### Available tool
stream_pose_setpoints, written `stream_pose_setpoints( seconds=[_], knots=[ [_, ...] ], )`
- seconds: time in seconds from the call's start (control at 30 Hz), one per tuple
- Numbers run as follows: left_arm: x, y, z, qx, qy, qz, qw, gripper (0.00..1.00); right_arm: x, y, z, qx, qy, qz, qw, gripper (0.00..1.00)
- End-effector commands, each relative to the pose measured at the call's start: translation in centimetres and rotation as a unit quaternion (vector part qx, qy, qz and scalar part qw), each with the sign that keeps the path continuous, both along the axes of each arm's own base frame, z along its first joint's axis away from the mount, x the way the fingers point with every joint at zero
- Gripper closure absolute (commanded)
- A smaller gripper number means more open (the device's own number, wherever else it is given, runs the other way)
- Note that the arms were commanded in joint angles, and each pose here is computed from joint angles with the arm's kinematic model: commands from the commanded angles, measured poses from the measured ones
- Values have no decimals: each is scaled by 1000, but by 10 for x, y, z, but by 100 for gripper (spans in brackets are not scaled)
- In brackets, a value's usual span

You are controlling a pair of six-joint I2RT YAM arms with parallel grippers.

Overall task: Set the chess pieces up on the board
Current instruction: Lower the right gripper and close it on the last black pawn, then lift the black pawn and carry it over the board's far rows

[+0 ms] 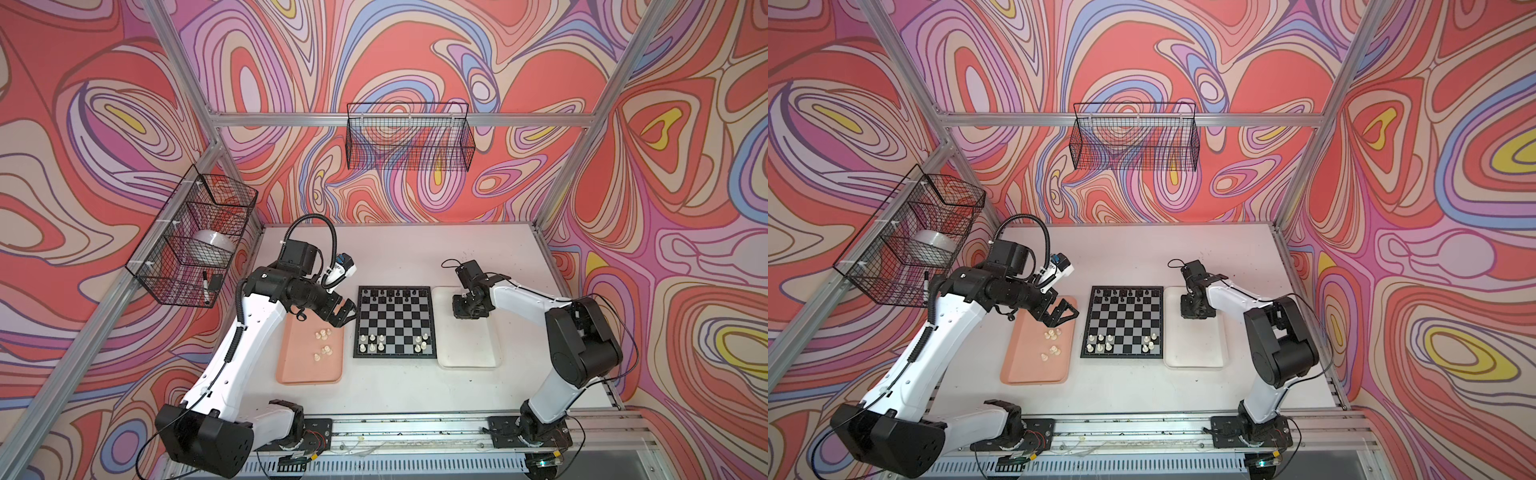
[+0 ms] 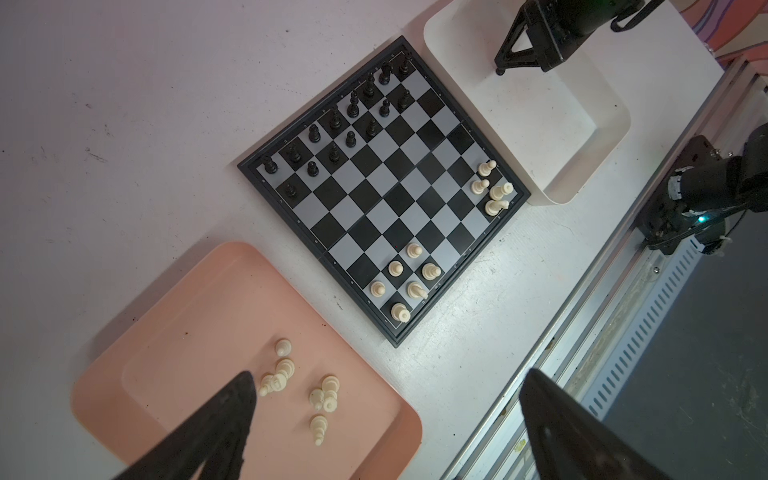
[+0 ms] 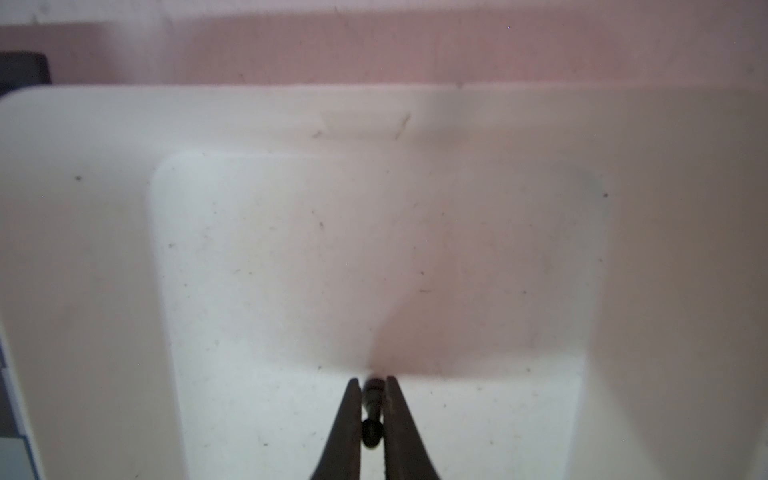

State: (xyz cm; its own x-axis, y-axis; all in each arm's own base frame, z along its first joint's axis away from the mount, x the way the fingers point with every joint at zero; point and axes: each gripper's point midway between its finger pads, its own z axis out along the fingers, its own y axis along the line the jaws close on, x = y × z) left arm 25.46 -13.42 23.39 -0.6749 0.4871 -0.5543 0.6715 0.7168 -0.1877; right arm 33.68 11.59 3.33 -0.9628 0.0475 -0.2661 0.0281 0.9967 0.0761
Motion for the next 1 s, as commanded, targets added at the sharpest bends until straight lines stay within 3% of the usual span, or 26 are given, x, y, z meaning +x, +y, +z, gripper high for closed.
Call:
stream_pose_setpoints(
  seconds=[0.0, 0.97],
  knots=[
    [-3, 0, 5, 1, -6, -2, 1000, 0, 6, -3, 17, -3, -18, 0, 1000, 90],
    [-6, 0, 1, 1, -6, -4, 1000, 0, 11, 1, 44, 8, -40, 3, 999, 90]
  ],
)
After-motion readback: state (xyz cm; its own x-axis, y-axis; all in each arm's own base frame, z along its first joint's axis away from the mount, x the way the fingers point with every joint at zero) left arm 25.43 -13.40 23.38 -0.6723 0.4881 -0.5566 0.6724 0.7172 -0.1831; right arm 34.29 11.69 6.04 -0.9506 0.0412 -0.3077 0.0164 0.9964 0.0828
